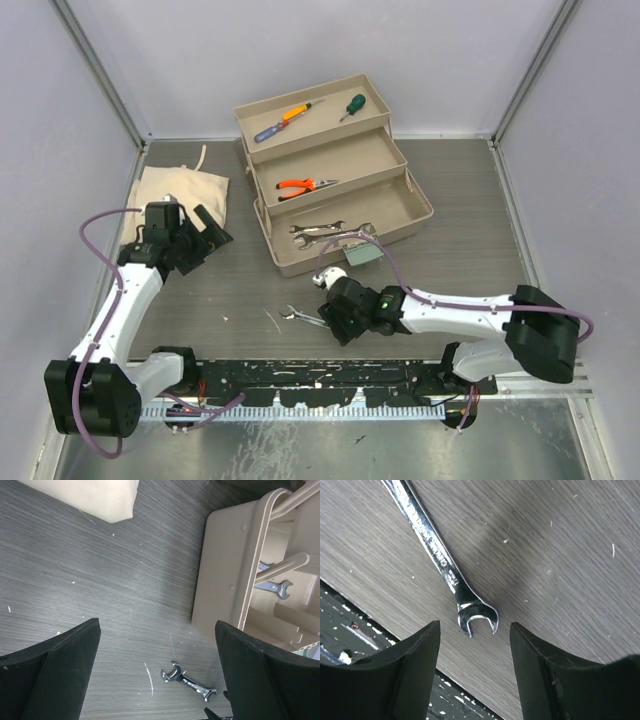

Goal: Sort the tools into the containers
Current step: Move the wrench to the center of the board.

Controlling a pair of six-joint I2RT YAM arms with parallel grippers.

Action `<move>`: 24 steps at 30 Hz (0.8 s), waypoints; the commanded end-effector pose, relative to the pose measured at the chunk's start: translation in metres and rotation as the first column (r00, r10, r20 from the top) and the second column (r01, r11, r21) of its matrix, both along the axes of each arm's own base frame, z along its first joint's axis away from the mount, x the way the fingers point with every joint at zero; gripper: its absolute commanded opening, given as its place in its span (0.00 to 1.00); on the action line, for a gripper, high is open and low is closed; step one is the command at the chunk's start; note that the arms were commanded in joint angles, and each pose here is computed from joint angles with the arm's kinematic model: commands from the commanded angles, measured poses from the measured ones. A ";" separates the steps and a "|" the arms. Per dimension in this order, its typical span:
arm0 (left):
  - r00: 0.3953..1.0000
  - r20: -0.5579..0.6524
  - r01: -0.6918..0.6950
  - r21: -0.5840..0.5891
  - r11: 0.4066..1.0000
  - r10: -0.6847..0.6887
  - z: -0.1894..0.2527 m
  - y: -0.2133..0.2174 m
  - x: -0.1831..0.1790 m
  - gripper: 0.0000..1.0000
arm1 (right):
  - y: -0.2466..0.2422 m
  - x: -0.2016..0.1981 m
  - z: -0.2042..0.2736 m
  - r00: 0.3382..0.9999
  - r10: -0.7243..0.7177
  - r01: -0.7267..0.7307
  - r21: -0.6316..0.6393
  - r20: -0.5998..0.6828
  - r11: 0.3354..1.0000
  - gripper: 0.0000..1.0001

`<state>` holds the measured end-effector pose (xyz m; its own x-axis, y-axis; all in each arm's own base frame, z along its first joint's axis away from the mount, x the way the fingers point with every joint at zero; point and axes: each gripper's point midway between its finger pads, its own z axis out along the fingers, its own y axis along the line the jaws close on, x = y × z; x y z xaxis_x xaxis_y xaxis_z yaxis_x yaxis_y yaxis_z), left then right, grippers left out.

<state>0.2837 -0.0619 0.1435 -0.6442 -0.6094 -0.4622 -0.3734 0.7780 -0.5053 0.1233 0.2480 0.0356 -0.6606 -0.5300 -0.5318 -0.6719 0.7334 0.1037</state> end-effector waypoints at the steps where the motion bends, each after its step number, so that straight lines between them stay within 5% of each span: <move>1: 0.996 0.082 -0.033 -0.049 0.998 0.037 0.018 -0.002 0.015 0.98 | 0.019 0.015 0.011 1.000 -0.004 0.005 -0.020 0.030 1.000 0.62; 13: 0.997 0.074 -0.013 -0.069 0.998 0.018 0.013 -0.007 0.016 0.98 | 0.012 0.015 -0.014 0.999 0.031 -0.034 -0.158 -0.023 0.987 0.60; 24: 0.997 0.079 -0.003 -0.099 0.995 0.010 0.012 -0.012 0.014 0.98 | 0.004 0.003 -0.015 0.997 -0.008 -0.004 -0.154 -0.077 0.988 0.53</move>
<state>0.2913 -0.0710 0.1458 -0.6276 -0.6446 -0.4366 -0.3654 0.7390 -0.5660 0.1282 0.2524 0.0147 -0.6793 -0.6203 -0.3923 -0.6828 0.7301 0.0280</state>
